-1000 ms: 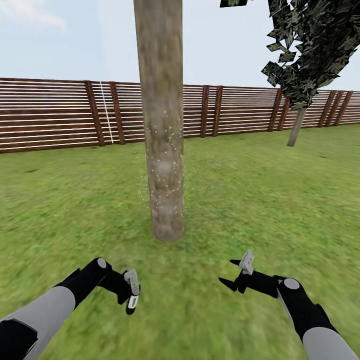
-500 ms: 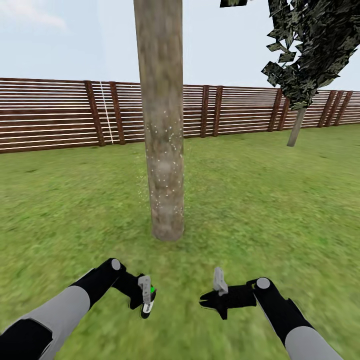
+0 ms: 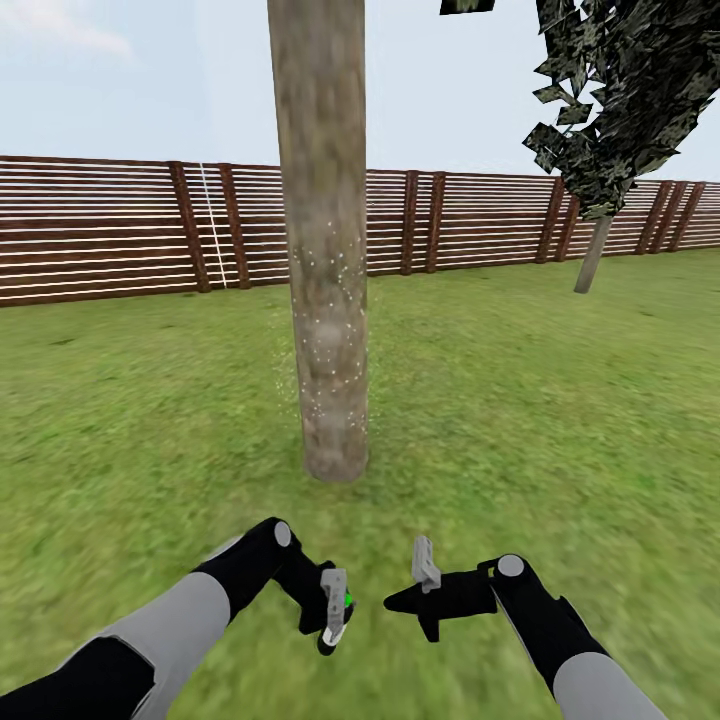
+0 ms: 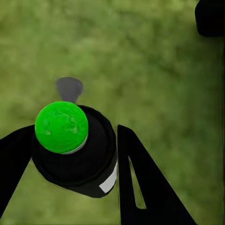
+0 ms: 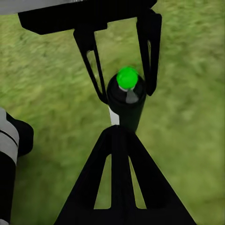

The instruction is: In the garden, pick up the pesticide atomizer on the floor and spray pesticide onto both trees until each tree trunk is fully covered.

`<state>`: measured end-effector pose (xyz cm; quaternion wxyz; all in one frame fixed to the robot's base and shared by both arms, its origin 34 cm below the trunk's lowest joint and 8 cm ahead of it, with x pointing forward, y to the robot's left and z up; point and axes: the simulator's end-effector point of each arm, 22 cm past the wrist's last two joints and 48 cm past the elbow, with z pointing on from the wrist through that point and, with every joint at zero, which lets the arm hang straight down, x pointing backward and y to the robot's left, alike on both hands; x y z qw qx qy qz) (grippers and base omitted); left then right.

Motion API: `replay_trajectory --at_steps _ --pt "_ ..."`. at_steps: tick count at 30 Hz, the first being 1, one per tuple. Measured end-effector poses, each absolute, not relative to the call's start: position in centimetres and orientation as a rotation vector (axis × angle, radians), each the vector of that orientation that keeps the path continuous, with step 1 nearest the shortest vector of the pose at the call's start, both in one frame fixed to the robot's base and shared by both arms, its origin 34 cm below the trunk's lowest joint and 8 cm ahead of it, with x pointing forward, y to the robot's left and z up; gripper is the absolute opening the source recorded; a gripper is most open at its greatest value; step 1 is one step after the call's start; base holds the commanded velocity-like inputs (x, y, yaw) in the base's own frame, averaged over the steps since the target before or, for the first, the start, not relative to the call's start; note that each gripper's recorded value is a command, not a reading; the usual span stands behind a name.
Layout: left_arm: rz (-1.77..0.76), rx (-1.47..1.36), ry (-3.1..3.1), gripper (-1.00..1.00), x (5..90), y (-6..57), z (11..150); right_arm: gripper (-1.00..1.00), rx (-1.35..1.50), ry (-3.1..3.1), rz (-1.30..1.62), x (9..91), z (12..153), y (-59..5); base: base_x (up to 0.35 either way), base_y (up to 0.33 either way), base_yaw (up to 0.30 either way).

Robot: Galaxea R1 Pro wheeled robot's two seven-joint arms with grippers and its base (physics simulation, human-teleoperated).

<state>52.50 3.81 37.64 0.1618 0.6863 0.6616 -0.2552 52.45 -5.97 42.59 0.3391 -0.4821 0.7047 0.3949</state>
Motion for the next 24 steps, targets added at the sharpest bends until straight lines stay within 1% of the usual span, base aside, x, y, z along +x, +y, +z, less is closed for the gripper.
replay_trajectory --at_steps 16,24 --pt "-0.806 2.007 1.765 -1.00 50.9 -0.5 38.9 -1.00 -1.255 1.836 1.027 52.5 42.6 -6.0 0.000 0.000 0.000" --pt "-0.812 2.020 1.728 -1.00 50.7 -0.9 39.1 -1.00 -1.255 1.836 1.027 52.5 42.6 -6.0 0.000 0.000 0.000"
